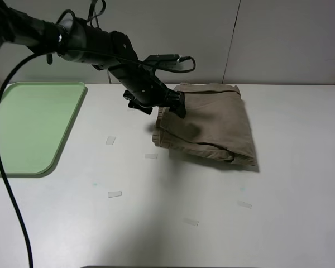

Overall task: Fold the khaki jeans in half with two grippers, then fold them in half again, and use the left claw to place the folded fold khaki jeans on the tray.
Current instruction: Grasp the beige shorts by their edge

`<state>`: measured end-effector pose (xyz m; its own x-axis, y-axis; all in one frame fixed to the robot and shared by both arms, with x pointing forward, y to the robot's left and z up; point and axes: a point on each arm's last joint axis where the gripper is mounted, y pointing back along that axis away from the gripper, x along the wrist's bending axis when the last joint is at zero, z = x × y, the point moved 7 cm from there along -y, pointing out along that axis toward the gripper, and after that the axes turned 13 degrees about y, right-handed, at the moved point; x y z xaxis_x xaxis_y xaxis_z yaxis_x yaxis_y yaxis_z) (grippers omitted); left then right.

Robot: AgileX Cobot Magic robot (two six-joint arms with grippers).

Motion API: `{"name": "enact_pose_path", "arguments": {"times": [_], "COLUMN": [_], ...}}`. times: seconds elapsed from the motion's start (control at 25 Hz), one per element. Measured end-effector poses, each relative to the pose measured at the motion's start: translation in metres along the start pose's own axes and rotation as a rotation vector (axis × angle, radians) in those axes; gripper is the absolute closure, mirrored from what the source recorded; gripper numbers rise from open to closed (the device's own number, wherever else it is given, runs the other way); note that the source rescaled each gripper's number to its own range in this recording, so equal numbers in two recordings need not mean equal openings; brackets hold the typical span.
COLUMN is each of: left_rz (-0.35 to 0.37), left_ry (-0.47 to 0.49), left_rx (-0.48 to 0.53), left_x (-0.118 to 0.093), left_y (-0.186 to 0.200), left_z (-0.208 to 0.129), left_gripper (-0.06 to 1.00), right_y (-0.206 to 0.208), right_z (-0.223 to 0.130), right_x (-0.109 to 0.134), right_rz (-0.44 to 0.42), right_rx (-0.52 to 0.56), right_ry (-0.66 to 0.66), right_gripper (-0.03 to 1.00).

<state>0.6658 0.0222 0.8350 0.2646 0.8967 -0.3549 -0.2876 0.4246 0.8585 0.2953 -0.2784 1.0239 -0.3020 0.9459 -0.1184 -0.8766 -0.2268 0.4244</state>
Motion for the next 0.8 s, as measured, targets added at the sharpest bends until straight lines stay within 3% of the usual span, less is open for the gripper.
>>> {"name": "enact_pose_path", "arguments": {"times": [0.24, 0.64, 0.8], "left_rz": [0.015, -0.009, -0.014], "left_ry": [0.015, 0.045, 0.044], "left_rx": [-0.023, -0.128, -0.129], "left_x": [0.007, -0.007, -0.01], "left_y": [-0.028, -0.043, -0.047], "left_z": [-0.005, 0.004, 0.002], "left_gripper": [-0.05, -0.03, 0.16], "right_y": [0.0, 0.0, 0.0], "right_z": [0.0, 0.0, 0.0], "right_x": [0.0, 0.0, 0.0], "right_rz": [0.001, 0.003, 0.003], "right_rx": [0.0, -0.002, -0.002], "right_ry": [0.0, -0.002, -0.002], "right_gripper": [-0.03, -0.03, -0.03]}}
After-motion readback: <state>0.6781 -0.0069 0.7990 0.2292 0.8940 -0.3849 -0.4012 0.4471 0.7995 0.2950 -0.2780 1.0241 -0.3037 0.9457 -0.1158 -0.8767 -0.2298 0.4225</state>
